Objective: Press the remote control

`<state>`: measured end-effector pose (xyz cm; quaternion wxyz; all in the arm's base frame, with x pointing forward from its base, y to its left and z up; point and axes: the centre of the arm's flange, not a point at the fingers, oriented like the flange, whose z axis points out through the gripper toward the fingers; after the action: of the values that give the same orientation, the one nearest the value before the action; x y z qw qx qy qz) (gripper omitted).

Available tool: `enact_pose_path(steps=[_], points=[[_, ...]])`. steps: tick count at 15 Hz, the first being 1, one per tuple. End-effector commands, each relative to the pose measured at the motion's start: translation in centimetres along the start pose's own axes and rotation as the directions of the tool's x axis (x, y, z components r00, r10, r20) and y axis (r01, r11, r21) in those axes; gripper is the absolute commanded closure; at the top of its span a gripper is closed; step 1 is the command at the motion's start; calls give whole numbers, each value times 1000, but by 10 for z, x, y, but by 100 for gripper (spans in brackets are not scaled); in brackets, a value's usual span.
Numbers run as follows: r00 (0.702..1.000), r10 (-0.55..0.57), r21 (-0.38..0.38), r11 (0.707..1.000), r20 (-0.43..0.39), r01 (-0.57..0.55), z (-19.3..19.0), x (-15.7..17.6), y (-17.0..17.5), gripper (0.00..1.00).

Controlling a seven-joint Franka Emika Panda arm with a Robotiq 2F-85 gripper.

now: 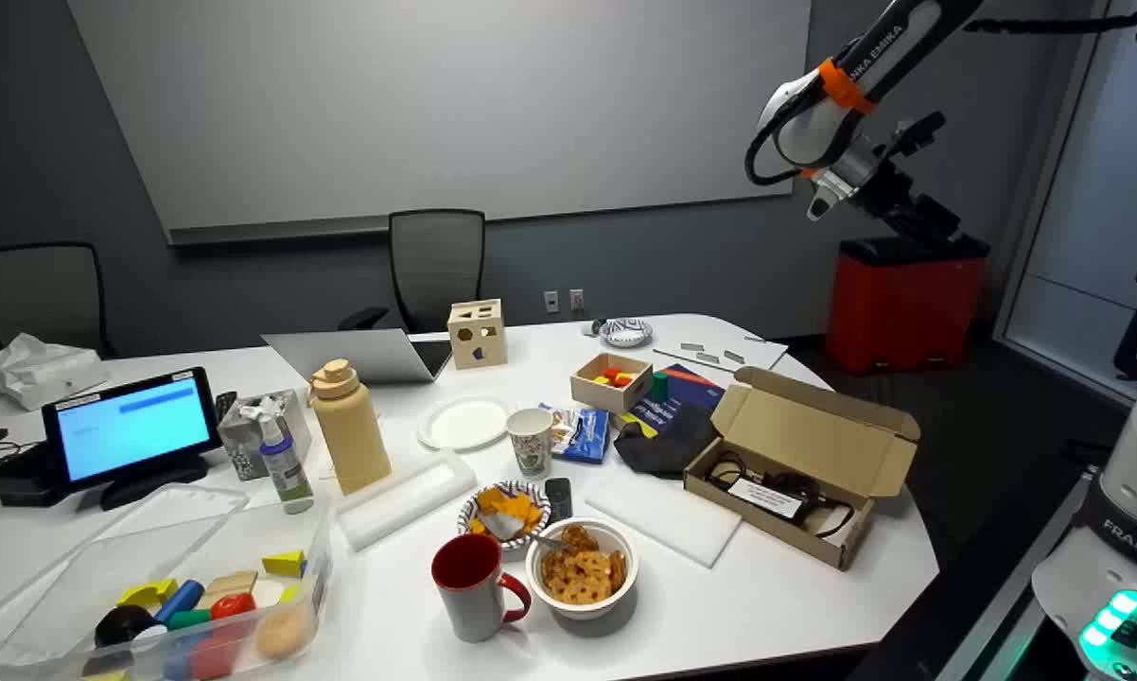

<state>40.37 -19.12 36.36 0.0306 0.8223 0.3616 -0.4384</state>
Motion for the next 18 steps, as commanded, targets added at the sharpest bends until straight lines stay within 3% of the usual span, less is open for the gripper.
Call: enact_pose_path(steps=[1,15,18], points=[[1000,0,0,1000,0,0,0,0,0,0],[1000,0,-1,1000,0,0,0,0,0,0],[998,-65,-62,996,-6,65,-21,35,14,0]])
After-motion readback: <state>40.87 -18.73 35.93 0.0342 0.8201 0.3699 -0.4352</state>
